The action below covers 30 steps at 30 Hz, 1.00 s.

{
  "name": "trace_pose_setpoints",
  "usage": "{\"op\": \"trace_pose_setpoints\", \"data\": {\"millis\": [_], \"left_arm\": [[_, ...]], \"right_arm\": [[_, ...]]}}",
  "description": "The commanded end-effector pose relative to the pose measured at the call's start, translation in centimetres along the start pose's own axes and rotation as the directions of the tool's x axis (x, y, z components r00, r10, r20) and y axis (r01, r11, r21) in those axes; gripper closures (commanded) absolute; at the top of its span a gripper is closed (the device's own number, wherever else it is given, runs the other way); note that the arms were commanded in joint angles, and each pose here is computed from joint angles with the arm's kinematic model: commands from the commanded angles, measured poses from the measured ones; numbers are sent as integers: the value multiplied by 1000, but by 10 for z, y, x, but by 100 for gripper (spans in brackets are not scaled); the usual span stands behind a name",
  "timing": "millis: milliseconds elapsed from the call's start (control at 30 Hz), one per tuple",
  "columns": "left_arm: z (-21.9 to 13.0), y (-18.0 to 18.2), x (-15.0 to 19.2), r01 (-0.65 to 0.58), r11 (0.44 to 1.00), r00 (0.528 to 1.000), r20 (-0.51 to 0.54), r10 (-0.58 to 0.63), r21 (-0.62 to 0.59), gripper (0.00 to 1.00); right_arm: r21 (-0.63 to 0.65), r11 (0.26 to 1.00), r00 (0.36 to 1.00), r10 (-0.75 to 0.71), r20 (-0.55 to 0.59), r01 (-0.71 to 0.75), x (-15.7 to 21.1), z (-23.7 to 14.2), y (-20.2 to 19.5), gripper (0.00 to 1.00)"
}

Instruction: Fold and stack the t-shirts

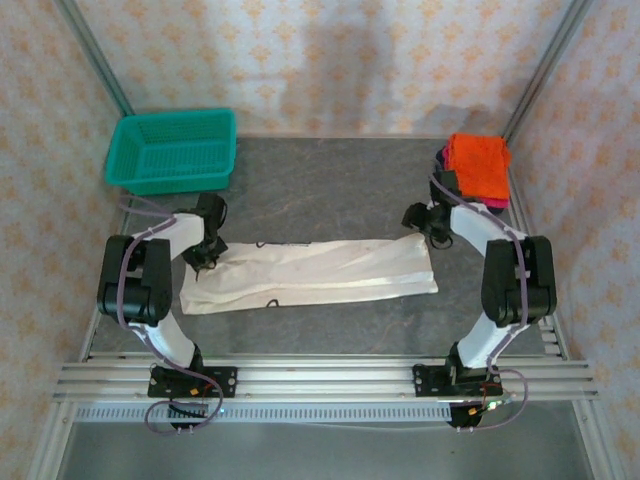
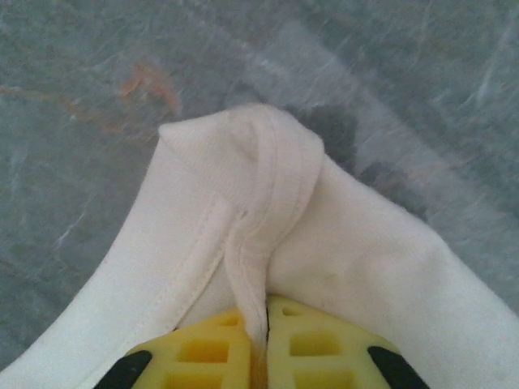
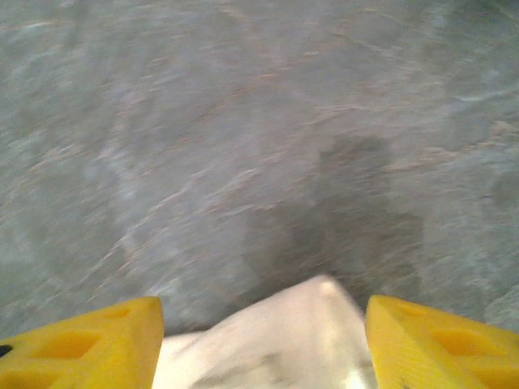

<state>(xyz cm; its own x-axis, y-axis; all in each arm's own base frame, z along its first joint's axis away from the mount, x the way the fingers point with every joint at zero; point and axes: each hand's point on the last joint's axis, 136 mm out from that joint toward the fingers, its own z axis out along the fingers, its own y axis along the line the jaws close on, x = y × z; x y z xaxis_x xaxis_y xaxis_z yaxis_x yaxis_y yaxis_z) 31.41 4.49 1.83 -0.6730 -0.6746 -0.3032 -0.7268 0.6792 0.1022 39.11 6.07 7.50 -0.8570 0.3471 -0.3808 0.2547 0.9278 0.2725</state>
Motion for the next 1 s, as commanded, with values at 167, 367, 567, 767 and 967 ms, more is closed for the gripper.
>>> {"op": "trace_pose_setpoints", "data": {"millis": [167, 367, 567, 767, 967], "left_arm": [[-39, 23, -29, 31, 998, 990, 140, -23, -54, 20], [-75, 46, -13, 108, 994, 975, 191, -111, 27, 0], [-82, 24, 32, 129, 967, 980, 119, -158, 218, 13], [-60, 20, 66, 242, 930, 962, 57, -268, 278, 45], [-36, 19, 75, 279, 920, 953, 42, -302, 275, 60]], "right_arm": [[25, 942, 939, -336, 71, 335, 15, -13, 77, 31], [-74, 915, 918, -396, 8, 396, 55, 14, 132, 33], [-132, 926, 930, -364, -53, 355, 78, 32, 140, 42], [-138, 925, 920, -371, -128, 353, 97, 47, 131, 55], [-93, 929, 915, -368, -165, 357, 103, 52, 112, 64]]}}
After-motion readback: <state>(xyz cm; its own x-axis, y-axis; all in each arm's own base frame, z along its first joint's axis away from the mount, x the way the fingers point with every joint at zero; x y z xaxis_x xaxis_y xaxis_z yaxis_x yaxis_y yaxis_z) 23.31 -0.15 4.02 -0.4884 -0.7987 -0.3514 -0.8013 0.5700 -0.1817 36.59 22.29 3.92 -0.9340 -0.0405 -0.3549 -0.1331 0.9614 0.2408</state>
